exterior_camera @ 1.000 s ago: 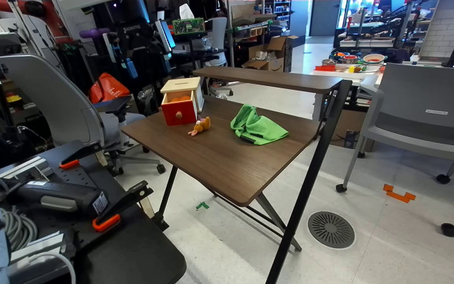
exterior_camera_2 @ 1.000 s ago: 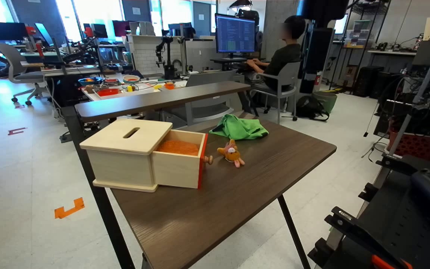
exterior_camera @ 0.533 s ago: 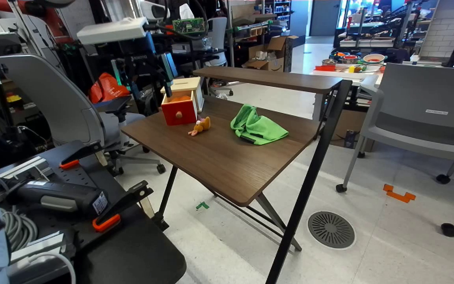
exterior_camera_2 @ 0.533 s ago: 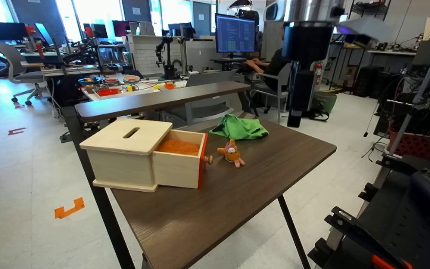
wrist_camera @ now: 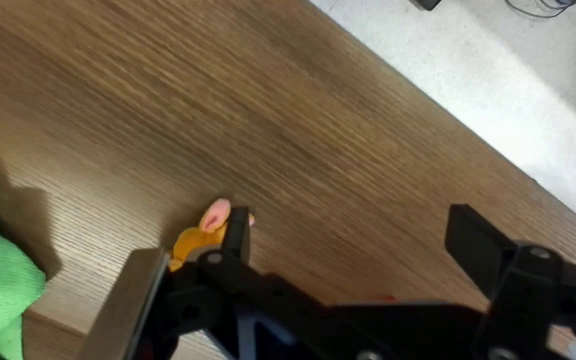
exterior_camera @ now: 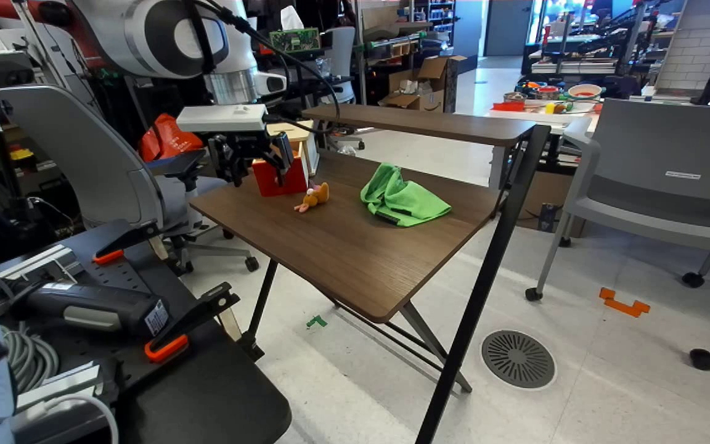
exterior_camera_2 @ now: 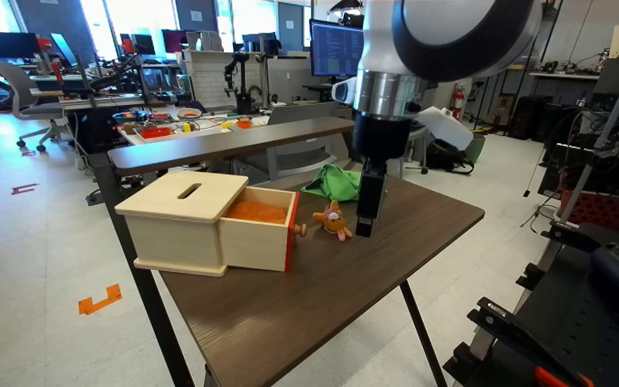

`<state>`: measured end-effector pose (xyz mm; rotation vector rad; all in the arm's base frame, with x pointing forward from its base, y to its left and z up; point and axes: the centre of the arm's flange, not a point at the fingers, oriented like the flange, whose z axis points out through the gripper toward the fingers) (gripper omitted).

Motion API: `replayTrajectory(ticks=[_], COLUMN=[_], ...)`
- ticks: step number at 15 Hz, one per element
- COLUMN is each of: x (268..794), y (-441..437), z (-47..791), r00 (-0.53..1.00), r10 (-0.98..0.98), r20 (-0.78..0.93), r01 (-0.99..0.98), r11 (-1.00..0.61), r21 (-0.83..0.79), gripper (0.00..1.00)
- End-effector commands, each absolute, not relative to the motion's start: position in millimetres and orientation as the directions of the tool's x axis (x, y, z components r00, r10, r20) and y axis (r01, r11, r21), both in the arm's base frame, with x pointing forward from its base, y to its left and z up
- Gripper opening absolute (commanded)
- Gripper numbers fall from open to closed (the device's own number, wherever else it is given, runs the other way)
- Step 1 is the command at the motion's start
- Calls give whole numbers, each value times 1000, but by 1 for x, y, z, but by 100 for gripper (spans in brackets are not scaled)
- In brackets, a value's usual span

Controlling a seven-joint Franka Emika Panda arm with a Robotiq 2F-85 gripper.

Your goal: Close the drawer of the box.

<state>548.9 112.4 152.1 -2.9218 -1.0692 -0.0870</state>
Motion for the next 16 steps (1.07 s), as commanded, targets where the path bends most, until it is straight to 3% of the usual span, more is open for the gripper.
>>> replayTrajectory(ticks=[1,16], x=[581,630], y=[129,190], z=[136,129], r00=[739,623], r10=[662,746], r20=[127,234], r01=[668,767], r11=[-744,-642], r21=[-9,6], gripper=[100,100])
